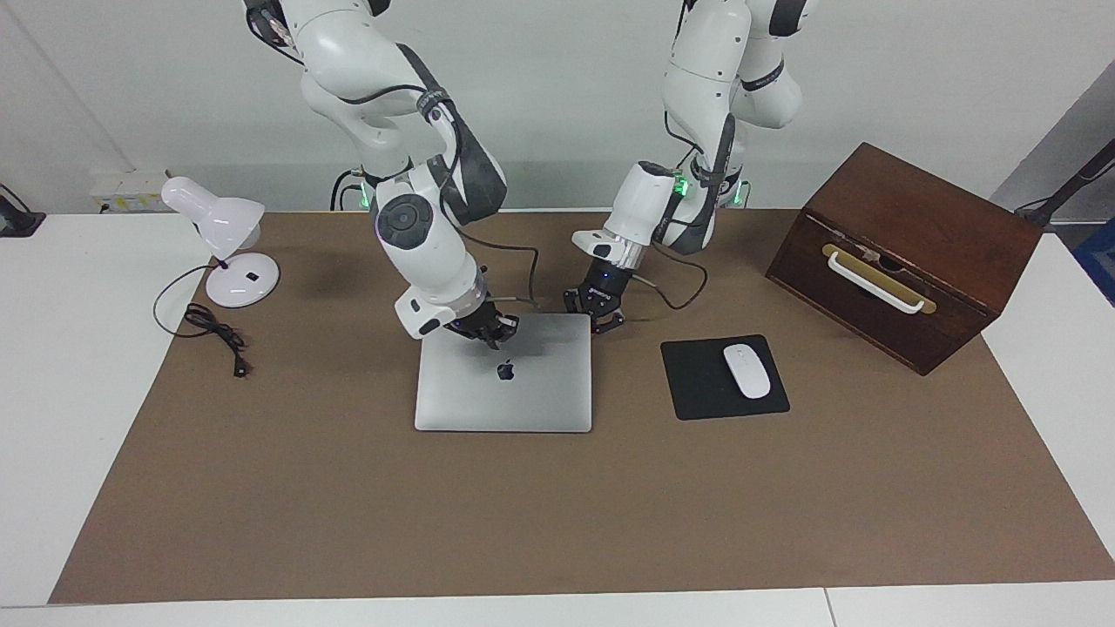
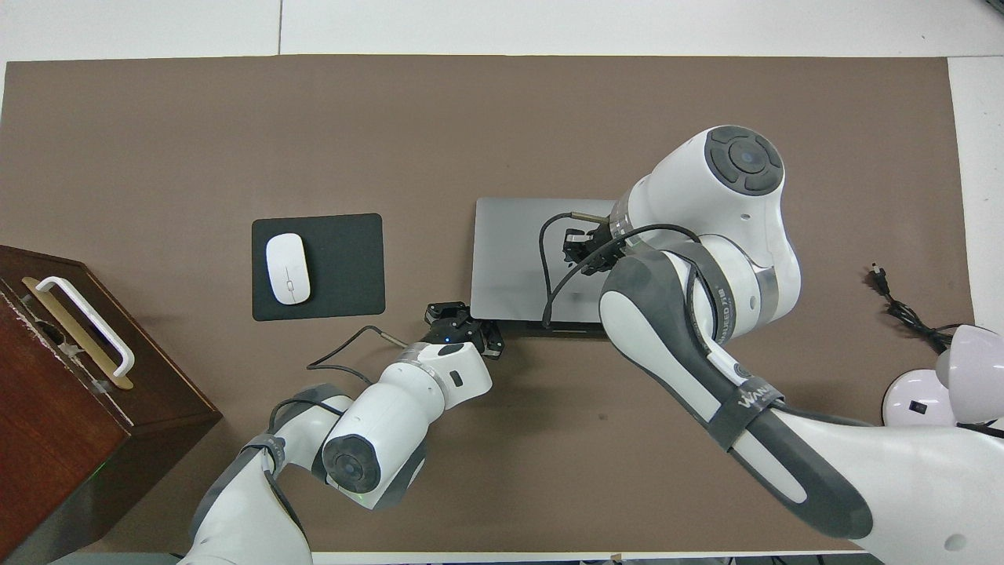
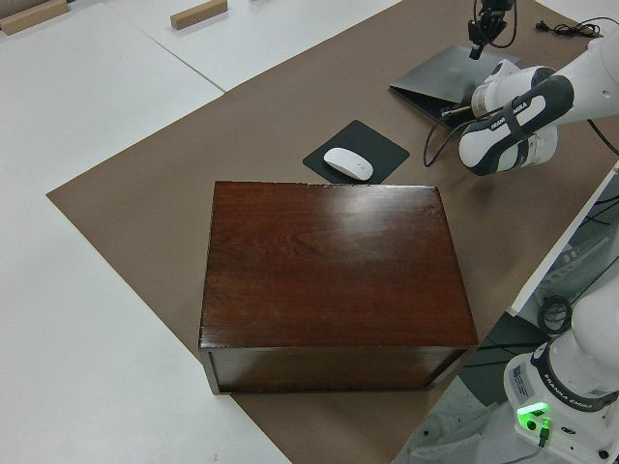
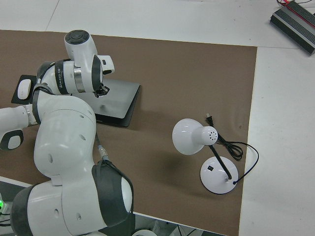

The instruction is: Close laptop with both arms

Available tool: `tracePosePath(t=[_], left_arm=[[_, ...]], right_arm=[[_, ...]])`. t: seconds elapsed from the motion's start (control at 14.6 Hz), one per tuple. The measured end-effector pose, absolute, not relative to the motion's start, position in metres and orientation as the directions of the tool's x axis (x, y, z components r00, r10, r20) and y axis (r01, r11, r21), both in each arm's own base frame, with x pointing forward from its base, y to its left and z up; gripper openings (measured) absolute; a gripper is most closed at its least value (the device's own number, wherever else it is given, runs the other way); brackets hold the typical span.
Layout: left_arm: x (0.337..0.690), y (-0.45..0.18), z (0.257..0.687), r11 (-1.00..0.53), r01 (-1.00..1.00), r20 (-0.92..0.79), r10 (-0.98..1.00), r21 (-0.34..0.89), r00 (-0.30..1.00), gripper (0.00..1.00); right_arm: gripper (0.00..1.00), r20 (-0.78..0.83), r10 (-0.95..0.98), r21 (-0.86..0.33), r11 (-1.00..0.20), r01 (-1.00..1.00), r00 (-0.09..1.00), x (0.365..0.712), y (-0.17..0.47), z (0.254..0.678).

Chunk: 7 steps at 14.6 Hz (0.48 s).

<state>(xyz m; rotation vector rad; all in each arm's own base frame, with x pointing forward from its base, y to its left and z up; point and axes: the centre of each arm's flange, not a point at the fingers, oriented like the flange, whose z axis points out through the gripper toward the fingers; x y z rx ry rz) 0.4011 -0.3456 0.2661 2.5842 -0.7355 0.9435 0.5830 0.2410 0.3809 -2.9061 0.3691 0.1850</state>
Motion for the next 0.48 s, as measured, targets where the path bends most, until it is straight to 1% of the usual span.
tracePosePath(t=[0.48], left_arm=[[0.401,-0.346,0.266,-0.827,-0.555,0.663,-0.363,0.095,0.655,0.01]], right_arm=[[0.01,-0.131,-0.214,-0.180,-0.955,-0.236,0.968,0.572,0.246,0.412]])
